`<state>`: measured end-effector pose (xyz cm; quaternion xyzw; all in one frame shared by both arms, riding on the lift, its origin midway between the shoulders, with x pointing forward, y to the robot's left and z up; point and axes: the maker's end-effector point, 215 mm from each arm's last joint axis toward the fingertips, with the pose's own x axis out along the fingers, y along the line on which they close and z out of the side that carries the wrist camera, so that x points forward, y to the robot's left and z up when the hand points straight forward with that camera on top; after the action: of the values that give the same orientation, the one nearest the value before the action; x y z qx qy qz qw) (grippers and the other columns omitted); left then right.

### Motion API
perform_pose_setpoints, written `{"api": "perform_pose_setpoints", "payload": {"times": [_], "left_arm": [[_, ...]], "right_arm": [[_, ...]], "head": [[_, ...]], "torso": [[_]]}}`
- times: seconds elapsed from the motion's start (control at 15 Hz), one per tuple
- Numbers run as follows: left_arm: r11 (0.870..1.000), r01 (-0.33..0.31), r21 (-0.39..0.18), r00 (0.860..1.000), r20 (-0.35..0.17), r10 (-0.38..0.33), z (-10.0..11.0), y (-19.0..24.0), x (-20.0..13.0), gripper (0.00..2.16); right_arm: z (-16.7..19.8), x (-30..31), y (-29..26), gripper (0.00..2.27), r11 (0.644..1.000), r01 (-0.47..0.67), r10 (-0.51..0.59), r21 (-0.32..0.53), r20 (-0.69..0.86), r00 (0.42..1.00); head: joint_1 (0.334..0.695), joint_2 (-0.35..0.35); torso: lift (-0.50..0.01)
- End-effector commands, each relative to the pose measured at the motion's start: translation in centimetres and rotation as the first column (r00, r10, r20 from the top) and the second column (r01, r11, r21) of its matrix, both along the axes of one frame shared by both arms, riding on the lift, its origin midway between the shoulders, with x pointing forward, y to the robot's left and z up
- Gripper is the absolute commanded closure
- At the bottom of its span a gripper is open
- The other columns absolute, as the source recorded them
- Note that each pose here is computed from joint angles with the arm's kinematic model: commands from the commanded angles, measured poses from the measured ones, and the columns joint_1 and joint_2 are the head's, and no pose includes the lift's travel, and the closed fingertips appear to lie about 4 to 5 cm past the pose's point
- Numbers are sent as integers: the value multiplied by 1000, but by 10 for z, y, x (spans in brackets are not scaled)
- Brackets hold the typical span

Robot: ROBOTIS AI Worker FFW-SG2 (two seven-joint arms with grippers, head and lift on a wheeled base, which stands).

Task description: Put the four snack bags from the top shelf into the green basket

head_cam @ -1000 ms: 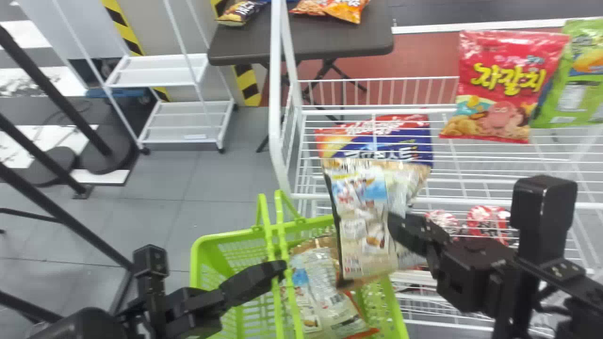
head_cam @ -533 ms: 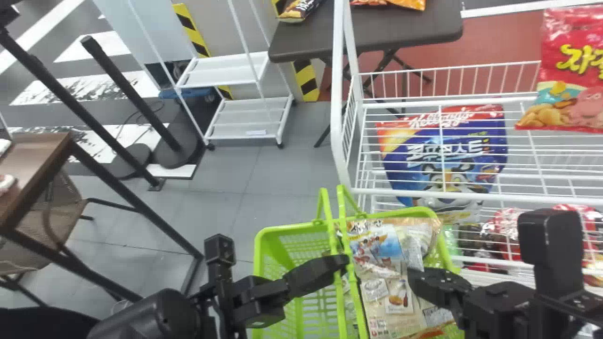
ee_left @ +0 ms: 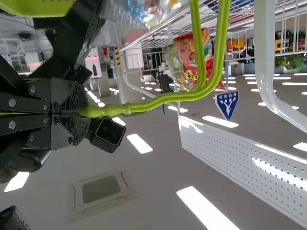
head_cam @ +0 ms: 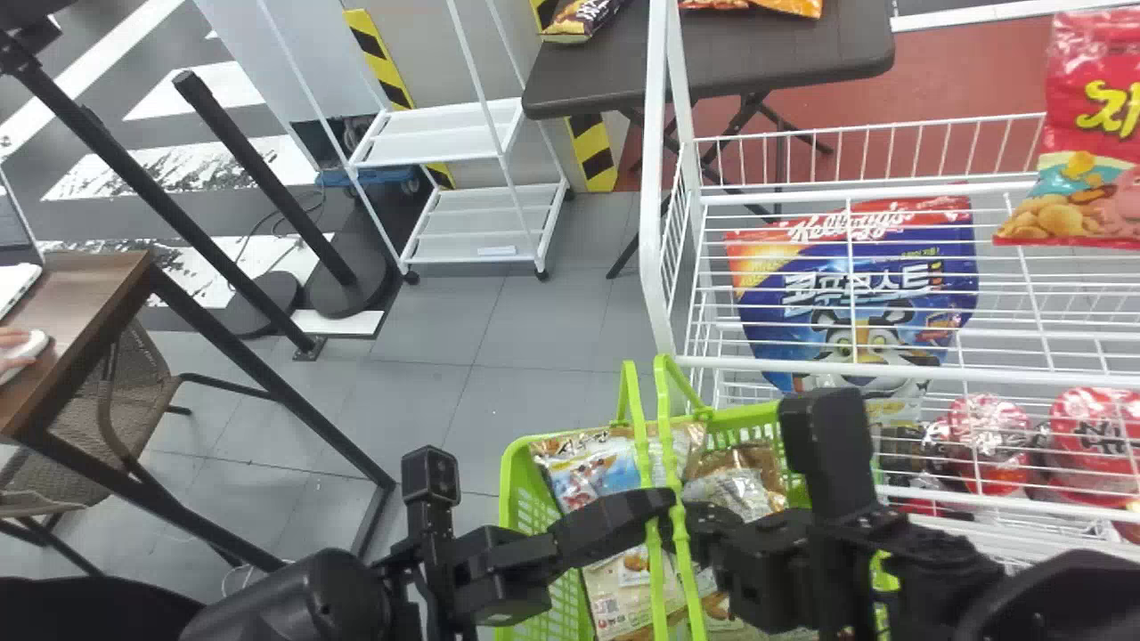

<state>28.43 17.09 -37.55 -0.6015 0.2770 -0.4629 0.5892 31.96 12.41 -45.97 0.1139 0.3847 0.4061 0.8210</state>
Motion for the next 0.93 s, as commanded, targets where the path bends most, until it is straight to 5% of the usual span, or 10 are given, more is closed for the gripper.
{"api": "perform_pose_setpoints", "payload": {"times": [0.0,0.33,0.6,0.73,0.87], "left_arm": [[1000,-1,-10,1000,3,1,2,2,-1,2148],[1000,1,-11,1000,4,-1,2,1,-1,2145],[1000,-3,-9,1000,5,3,2,2,-1,2145],[1000,1,-10,1000,2,-1,2,2,-2,2145],[1000,1,-10,1000,5,-1,2,1,-2,2145]], "right_arm": [[-10,-2,4,2,1000,-19,19,-20,-14,1000],[16,14,-53,26,997,73,-72,28,-12,997],[50,62,-187,29,951,310,-308,-9,80,948],[67,106,-260,29,893,450,-438,-24,189,879],[87,153,-315,29,831,556,-517,-26,333,788]], "head": [[695,350],[695,350],[695,350],[695,273],[695,95]], "torso": [[0],[0],[0],[0],[0]]}}
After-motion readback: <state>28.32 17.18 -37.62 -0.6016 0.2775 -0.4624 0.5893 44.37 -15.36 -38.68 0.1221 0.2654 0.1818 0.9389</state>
